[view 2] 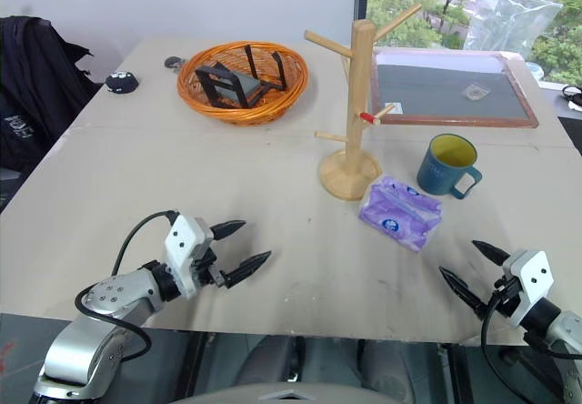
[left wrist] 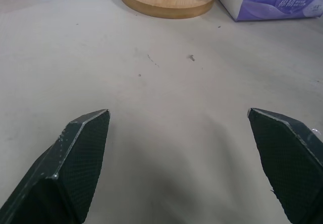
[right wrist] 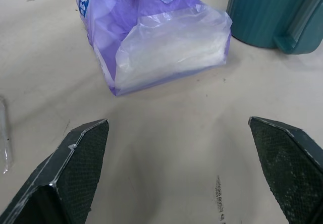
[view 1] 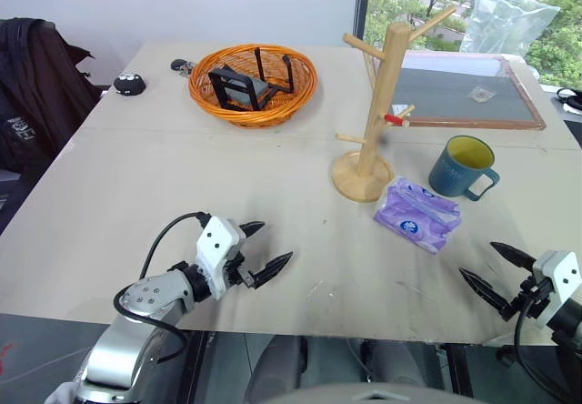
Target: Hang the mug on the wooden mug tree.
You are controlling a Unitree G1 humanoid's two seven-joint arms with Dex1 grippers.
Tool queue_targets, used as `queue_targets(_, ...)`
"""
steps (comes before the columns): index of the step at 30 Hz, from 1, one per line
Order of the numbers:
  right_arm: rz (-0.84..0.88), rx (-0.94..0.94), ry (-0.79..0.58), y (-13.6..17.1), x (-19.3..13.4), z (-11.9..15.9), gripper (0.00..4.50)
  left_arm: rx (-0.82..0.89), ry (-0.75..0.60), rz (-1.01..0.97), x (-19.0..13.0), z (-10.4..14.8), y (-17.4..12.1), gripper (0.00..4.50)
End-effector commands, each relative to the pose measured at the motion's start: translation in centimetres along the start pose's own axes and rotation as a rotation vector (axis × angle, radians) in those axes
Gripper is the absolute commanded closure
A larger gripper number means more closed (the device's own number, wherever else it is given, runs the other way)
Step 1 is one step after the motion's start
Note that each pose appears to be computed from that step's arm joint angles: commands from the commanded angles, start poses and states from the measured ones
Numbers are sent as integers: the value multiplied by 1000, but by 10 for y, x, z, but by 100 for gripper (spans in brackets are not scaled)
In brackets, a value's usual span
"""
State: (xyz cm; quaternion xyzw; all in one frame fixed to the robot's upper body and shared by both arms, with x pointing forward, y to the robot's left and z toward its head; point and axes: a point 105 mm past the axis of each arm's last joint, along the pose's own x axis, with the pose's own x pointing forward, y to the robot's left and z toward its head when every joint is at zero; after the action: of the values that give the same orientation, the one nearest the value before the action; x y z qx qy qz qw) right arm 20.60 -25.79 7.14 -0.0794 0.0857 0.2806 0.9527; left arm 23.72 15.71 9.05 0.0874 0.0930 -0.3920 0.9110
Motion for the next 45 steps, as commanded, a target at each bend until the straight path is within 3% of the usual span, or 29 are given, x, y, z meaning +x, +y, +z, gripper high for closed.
queue_targets(1, 0, -50, -37, -3, -1, 16, 3, 17, -29, -6, -1, 6, 0, 0)
queue_targets(9, 49, -112, -143, 3, 16, 56, 3, 25, -61, -28, -1, 15, -2, 0)
queue_targets(14, 161, -160, -178, 30, 47, 80, 3, 10, -118, -164, 2, 36, -17, 0)
queue_targets(19, 165, -262, -85, 34, 87, 73, 3, 108, -108, -331, 9, 59, -36, 0)
queue_targets(25, 186, -201, 102, 36, 97, 41, 3, 193, -65, -411, 6, 73, -43, 0)
queue_targets(32, 183, -167, 132, 36, 96, 41, 330, 207, -65, -413, 8, 81, -45, 0)
queue_targets(35, 177, -168, 121, 34, 91, 49, 447, 211, -63, -421, 8, 81, -46, 0)
queue_targets(41, 174, -99, 162, 17, 50, 51, 447, 241, -94, -510, 14, 89, -58, 0)
queue_targets(45, 80, -83, 303, -7, -3, 34, 447, 250, -111, -643, 21, 98, -67, 0)
